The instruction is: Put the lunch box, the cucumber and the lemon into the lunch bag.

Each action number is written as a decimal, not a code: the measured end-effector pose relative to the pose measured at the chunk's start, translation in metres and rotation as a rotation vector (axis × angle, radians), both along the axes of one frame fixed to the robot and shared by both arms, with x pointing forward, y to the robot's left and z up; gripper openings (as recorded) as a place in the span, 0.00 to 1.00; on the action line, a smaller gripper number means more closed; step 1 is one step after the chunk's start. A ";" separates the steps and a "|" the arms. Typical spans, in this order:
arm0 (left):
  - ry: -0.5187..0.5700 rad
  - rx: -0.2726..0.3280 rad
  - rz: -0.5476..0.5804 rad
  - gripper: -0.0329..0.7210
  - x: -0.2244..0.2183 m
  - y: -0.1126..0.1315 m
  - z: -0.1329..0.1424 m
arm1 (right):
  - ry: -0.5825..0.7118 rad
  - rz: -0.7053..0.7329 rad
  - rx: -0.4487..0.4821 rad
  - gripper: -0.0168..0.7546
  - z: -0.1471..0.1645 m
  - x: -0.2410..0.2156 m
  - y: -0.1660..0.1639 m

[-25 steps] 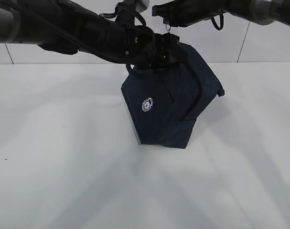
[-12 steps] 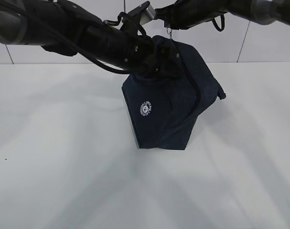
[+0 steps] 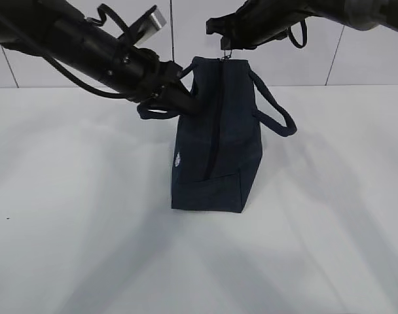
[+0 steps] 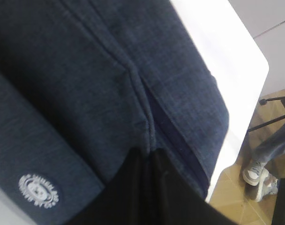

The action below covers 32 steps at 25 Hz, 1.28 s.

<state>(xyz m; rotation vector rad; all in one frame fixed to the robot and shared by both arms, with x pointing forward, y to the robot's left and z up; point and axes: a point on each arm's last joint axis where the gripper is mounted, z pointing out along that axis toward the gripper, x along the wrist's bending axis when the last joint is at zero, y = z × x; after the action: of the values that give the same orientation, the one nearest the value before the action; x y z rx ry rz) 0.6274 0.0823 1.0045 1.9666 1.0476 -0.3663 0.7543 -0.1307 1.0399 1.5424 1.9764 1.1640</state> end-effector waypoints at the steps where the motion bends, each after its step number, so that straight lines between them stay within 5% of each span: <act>1: 0.008 -0.002 -0.003 0.05 0.002 0.006 0.002 | 0.002 0.000 0.012 0.02 0.001 0.000 0.001; 5: -0.001 0.004 -0.027 0.05 0.011 0.025 0.013 | -0.002 -0.002 0.063 0.02 0.009 -0.002 0.003; 14: 0.007 0.065 -0.086 0.05 0.008 0.026 0.017 | -0.029 -0.014 0.093 0.02 0.010 0.001 0.003; 32: 0.040 0.142 -0.134 0.05 0.002 0.029 0.013 | 0.001 -0.040 0.094 0.02 -0.037 0.016 0.008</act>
<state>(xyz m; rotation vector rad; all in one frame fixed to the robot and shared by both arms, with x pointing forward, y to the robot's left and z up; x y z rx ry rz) 0.6296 0.1114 1.0177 2.1707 0.9930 -0.4152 0.7707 -0.1231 1.0024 1.6206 1.9072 1.2563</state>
